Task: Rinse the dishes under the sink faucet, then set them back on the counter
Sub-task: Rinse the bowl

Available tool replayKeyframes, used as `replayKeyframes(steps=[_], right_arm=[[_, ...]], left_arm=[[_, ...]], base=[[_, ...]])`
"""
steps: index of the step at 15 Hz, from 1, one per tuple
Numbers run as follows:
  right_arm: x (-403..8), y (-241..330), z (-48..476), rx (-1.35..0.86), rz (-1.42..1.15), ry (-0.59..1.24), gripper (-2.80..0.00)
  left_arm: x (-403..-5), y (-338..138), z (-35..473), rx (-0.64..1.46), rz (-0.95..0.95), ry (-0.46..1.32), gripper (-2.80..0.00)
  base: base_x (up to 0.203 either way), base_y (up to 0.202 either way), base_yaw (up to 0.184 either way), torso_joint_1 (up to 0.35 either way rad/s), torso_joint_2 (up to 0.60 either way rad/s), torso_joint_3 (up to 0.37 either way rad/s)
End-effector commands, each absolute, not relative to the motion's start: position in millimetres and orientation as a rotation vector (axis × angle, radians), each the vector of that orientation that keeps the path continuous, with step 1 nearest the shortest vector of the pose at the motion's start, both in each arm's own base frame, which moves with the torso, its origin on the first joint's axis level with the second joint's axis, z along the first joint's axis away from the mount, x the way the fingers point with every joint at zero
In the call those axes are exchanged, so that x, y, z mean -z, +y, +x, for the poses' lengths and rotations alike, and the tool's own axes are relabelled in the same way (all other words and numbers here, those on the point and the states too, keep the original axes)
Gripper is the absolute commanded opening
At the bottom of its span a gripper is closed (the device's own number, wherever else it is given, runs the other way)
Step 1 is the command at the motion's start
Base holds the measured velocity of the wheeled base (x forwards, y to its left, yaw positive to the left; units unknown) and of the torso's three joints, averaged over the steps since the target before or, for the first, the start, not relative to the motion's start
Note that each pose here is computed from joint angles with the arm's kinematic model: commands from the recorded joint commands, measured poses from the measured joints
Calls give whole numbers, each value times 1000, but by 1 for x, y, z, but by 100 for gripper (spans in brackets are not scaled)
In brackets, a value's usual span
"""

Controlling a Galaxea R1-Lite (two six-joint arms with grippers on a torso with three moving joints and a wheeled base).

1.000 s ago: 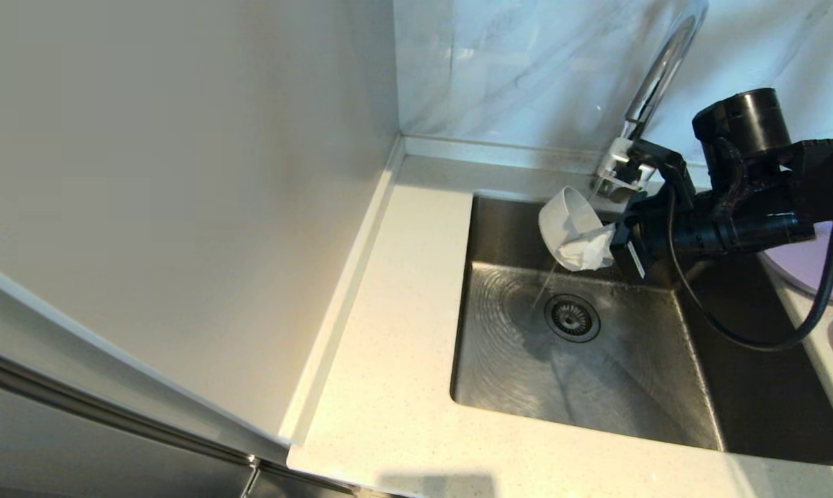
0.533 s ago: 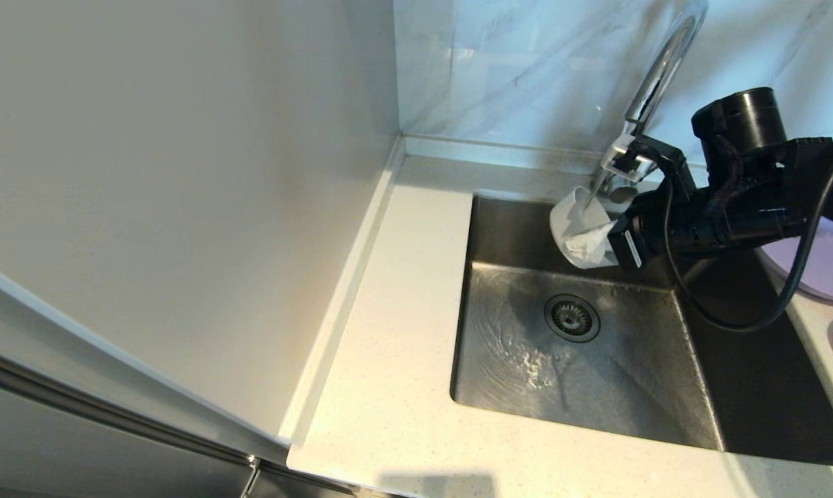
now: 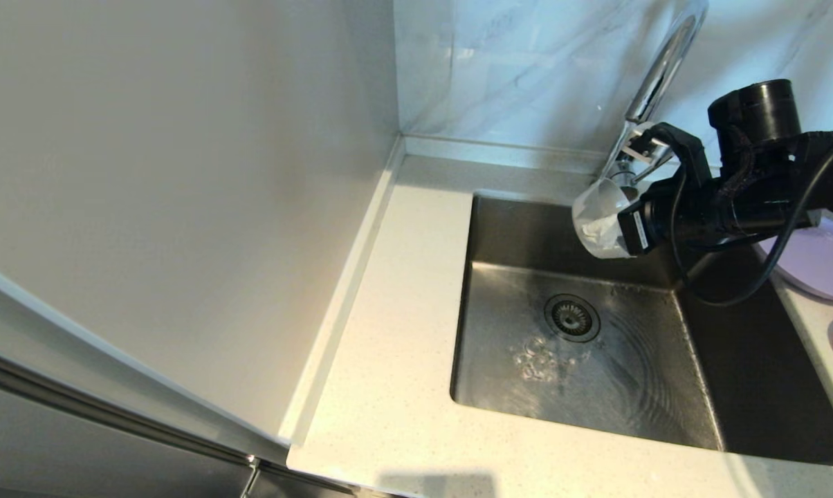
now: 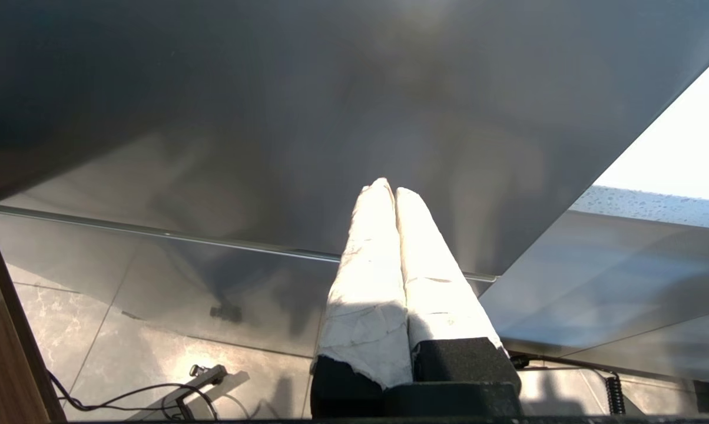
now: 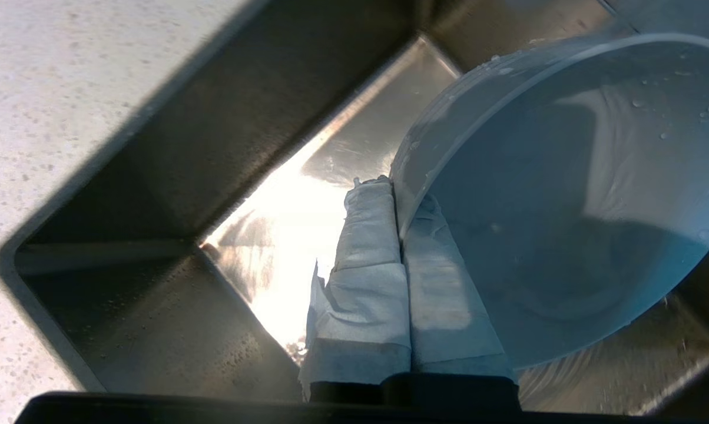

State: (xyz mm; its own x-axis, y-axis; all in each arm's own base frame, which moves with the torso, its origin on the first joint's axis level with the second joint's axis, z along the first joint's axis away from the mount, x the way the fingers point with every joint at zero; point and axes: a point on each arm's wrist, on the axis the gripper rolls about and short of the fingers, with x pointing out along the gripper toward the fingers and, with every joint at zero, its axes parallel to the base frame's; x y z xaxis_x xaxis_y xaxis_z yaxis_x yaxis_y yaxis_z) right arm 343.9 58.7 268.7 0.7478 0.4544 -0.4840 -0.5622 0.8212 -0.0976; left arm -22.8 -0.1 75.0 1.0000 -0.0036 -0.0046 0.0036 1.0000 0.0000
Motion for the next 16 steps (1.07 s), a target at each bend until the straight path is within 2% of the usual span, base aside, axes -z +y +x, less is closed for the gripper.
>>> replayKeyframes(steps=[1, 6, 12, 16], right_arm=[[-275, 36, 335, -507, -221, 457, -280], [-278, -5, 309, -558, -87, 449, -280], [-296, -29, 294, -756, 560, 503, -280], [-301, -41, 304, -756, 803, 458, -280]], left_arm=[[-75, 0, -23, 3, 0, 5, -280], [-75, 0, -23, 3, 0, 5, -280], [-75, 0, -23, 3, 0, 5, -280], [-75, 0, -23, 4, 0, 5, -280]], base=[[0, 0, 0, 0, 0, 0], [0, 0, 0, 0, 0, 0], [0, 0, 0, 0, 0, 0], [0, 0, 0, 0, 0, 0]])
